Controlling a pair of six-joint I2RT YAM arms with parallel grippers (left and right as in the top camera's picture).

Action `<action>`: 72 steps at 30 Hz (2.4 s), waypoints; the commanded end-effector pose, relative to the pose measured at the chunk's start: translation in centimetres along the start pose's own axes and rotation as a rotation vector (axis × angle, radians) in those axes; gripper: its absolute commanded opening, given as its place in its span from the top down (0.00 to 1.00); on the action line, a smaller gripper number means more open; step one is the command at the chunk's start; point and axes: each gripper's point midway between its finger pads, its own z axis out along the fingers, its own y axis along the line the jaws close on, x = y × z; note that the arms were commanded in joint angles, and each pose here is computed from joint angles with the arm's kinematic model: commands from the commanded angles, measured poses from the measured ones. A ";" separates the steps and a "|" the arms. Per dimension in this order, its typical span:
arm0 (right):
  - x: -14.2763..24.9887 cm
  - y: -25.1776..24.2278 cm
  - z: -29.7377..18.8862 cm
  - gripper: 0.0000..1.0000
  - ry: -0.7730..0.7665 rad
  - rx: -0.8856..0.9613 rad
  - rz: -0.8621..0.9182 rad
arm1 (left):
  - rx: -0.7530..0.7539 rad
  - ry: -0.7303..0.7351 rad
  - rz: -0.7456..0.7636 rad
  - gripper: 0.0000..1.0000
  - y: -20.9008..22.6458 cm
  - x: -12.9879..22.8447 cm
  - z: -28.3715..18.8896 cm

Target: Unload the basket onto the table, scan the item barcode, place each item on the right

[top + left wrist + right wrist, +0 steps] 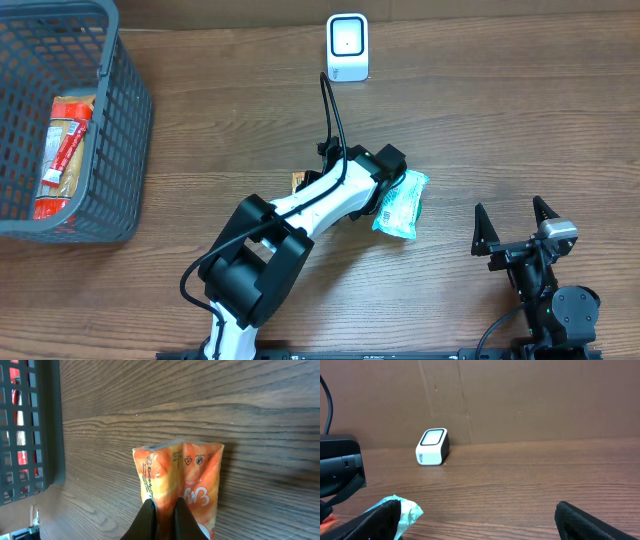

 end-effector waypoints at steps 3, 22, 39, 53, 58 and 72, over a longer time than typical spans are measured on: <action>0.2 -0.2 0.0 0.00 -0.001 0.004 -0.004 | -0.025 -0.042 -0.003 0.96 -0.5 -0.2 -0.3; 0.2 -0.2 0.0 0.00 -0.001 0.004 -0.004 | 0.053 -0.026 -0.028 0.96 -2.1 -0.2 -0.4; 0.2 -0.2 0.0 0.00 -0.001 0.004 -0.004 | 0.005 -0.024 0.074 0.96 -2.4 0.2 0.6; 0.2 -0.2 0.0 0.00 -0.001 0.004 -0.004 | 0.040 0.003 0.074 0.73 -2.9 -0.1 0.1; 0.2 -0.1 0.0 0.00 -0.001 0.004 -0.004 | 0.058 0.007 0.066 0.73 -3.0 -0.5 -0.4; 0.2 -0.2 0.0 0.00 -0.001 0.004 -0.004 | 0.151 0.062 0.056 0.80 -4.3 -0.1 -1.3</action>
